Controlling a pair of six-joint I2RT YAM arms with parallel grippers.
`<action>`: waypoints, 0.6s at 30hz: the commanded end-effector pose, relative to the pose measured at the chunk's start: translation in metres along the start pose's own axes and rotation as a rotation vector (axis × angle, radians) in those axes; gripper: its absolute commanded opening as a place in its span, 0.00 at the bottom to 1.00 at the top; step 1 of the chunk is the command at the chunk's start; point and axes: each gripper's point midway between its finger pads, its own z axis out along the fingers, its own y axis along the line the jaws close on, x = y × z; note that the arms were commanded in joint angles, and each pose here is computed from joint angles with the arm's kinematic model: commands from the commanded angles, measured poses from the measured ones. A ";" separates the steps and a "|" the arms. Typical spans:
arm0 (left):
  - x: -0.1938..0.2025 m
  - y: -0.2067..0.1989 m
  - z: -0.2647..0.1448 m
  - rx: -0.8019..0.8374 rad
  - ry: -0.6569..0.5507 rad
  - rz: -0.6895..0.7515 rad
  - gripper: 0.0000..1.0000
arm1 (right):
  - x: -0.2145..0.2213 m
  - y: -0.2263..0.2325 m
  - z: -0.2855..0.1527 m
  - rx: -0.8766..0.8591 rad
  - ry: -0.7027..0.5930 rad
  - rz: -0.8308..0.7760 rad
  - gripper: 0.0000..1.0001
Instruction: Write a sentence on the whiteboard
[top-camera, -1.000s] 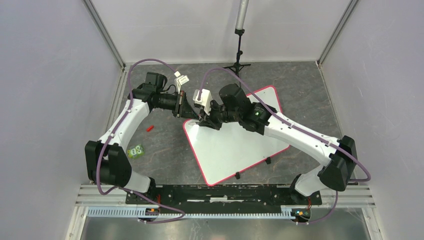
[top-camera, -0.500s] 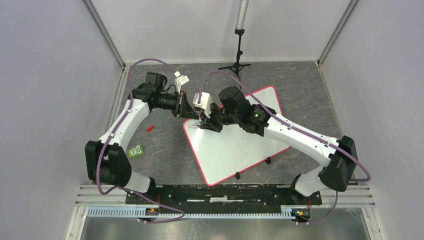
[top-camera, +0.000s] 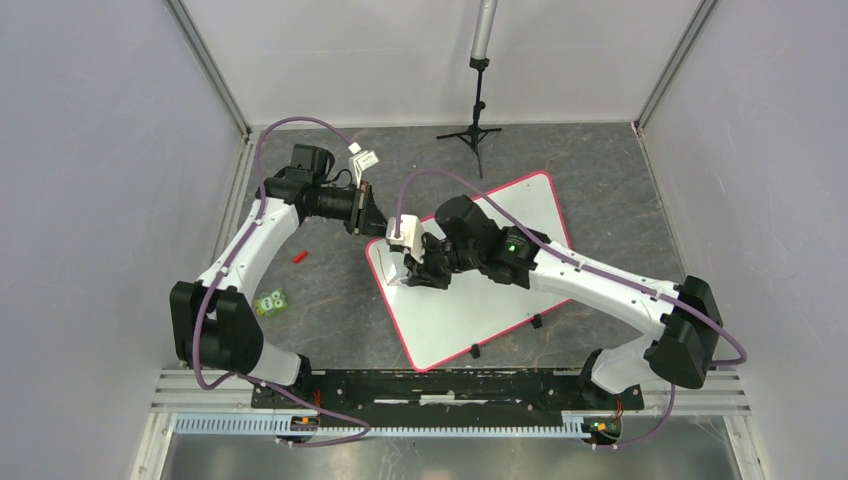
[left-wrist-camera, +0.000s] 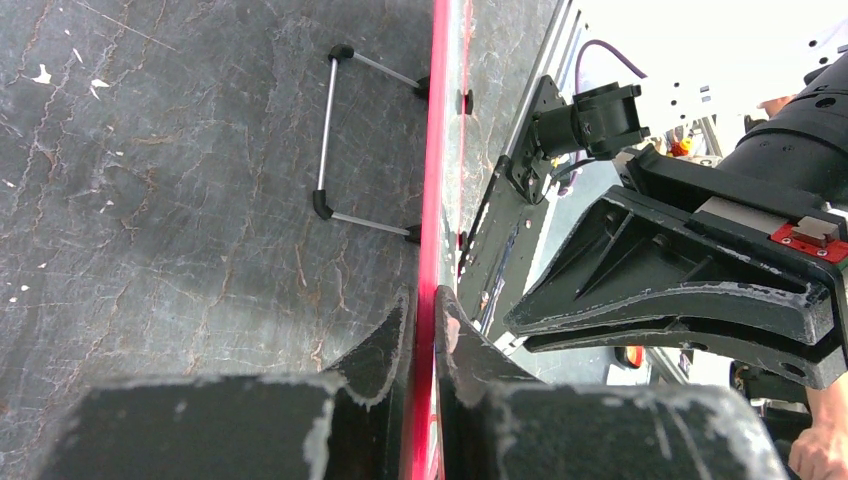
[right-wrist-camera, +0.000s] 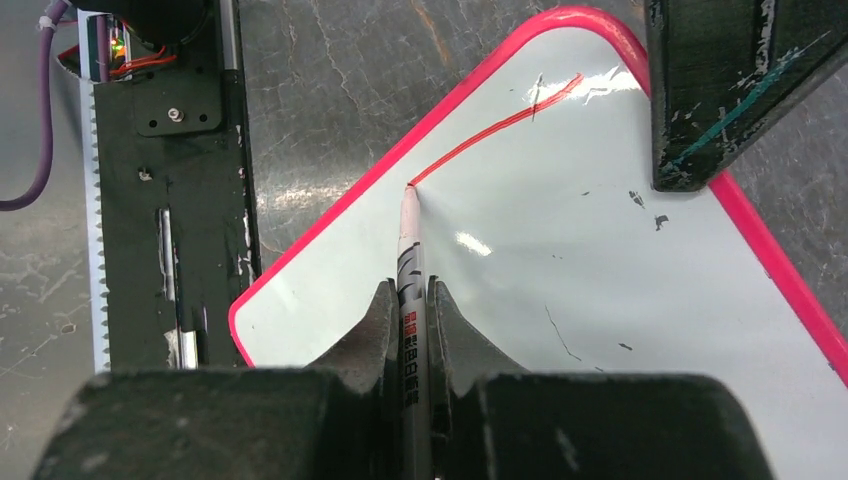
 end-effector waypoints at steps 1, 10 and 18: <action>-0.004 -0.010 -0.004 0.007 -0.011 0.049 0.02 | -0.031 -0.003 -0.013 0.015 -0.074 -0.033 0.00; -0.005 -0.012 -0.005 0.008 -0.013 0.052 0.02 | -0.064 -0.032 -0.031 0.097 -0.150 -0.028 0.00; -0.005 -0.012 -0.006 0.006 -0.015 0.055 0.02 | -0.053 -0.044 -0.025 0.141 -0.113 -0.005 0.00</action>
